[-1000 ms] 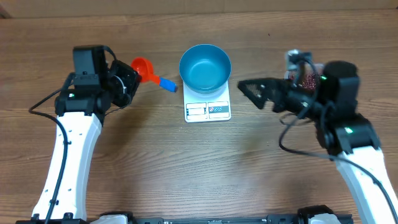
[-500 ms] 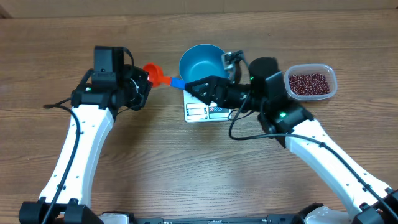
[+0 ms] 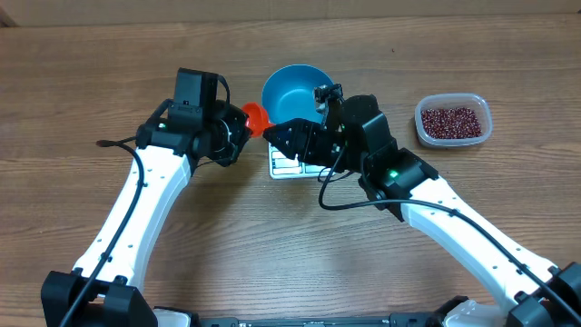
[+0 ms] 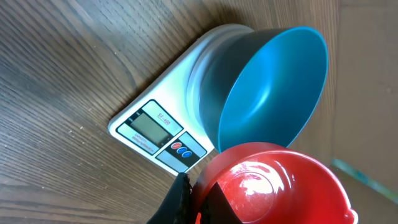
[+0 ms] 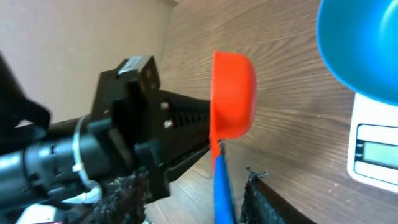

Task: Scoop item into bowl and weigh 150g on scale
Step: 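Grasp the scoop handle with the right gripper and release left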

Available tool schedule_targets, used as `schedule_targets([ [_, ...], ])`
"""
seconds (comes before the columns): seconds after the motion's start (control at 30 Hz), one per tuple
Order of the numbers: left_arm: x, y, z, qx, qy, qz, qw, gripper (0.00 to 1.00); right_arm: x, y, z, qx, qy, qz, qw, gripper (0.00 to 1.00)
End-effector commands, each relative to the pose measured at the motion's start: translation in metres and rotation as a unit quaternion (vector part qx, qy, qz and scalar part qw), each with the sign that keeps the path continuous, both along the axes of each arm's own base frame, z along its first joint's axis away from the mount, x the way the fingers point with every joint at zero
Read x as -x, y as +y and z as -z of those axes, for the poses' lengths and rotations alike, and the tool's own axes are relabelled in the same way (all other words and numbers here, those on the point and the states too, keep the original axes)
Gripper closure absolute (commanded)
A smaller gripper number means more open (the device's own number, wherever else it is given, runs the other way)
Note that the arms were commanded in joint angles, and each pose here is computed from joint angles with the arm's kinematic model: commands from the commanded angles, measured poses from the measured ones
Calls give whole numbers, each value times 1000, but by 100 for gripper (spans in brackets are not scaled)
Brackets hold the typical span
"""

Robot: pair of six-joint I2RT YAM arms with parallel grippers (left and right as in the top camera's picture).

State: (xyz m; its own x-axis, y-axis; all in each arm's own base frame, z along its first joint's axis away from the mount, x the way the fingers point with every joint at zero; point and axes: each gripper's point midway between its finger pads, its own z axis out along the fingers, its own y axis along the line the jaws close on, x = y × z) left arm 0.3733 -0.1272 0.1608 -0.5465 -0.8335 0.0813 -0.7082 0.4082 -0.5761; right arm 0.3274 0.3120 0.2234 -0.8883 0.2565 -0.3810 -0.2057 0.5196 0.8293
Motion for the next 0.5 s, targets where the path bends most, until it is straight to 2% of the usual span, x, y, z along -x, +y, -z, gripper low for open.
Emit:
schedule_targets([
  [0.0,2,-9,0,-2,-3,21,1000,96,-5,1,-7,-1,-11,10,1000,56],
  [0.13,4,-17,0,-1,-4,30,1000,96,-8,0,-6,3,-13,18,1000,64],
  [0.47,7,-25,-1,2,-4,38,999,96,-8,-1,-5,5,-13,20,1000,73],
])
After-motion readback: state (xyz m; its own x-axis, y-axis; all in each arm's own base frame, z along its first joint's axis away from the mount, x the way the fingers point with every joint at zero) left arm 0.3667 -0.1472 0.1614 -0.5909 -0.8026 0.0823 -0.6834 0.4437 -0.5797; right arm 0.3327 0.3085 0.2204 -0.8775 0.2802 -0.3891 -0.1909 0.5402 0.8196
